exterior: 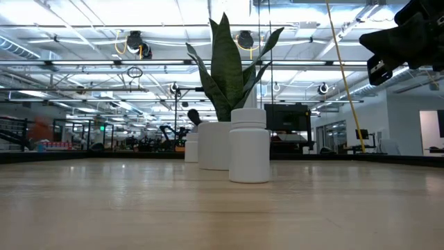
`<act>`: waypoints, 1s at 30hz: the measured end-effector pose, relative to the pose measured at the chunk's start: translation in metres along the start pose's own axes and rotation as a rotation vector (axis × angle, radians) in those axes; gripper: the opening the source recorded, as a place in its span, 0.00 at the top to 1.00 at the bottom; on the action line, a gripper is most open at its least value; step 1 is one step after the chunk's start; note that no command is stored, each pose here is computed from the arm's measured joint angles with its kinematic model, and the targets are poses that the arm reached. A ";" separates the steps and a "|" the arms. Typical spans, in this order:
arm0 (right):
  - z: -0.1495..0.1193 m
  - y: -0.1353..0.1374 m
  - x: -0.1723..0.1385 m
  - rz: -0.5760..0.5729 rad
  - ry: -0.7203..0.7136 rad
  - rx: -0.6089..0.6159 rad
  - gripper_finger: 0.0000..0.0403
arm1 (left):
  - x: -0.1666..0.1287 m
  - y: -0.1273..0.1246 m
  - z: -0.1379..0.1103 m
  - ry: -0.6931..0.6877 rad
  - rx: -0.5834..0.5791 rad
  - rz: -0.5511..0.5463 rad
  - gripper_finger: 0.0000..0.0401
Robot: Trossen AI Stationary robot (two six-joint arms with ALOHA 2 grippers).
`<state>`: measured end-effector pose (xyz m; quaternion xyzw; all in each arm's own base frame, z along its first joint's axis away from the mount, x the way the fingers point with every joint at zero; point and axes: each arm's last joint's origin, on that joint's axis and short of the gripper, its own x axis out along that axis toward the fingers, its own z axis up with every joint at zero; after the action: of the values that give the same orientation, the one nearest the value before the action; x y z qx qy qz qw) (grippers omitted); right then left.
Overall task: Pick and place pill bottles into a basket
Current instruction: Put the white medicine bottle into the gray bin
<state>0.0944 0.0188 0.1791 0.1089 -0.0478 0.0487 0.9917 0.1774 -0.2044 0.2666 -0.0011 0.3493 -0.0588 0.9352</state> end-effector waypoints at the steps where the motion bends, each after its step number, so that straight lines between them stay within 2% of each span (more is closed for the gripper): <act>1: 0.000 0.000 0.000 0.000 0.000 0.000 1.00 | 0.001 0.000 0.001 0.005 0.001 -0.008 0.99; 7: 0.000 0.000 0.000 0.000 0.000 0.000 1.00 | 0.004 0.001 0.007 -0.005 -0.040 -0.067 0.93; 11: 0.000 0.000 0.000 0.000 0.000 0.000 1.00 | 0.007 0.004 0.012 -0.015 -0.099 -0.070 0.86; 16: 0.000 0.000 0.000 0.000 0.000 0.000 1.00 | 0.006 0.002 0.012 -0.004 -0.149 -0.106 0.69; 21: 0.000 0.000 0.000 0.000 0.000 0.000 1.00 | 0.004 -0.005 0.010 -0.031 -0.145 -0.114 0.50; 26: 0.000 0.000 0.000 0.000 0.000 0.000 1.00 | 0.019 -0.014 0.000 0.003 -0.123 -0.078 0.36; 30: 0.000 0.000 0.000 0.000 0.000 0.000 1.00 | 0.035 -0.020 -0.010 0.062 -0.099 -0.050 0.28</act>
<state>0.0944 0.0188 0.1791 0.1088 -0.0477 0.0487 0.9917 0.1950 -0.2273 0.2371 -0.0545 0.3802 -0.0649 0.9210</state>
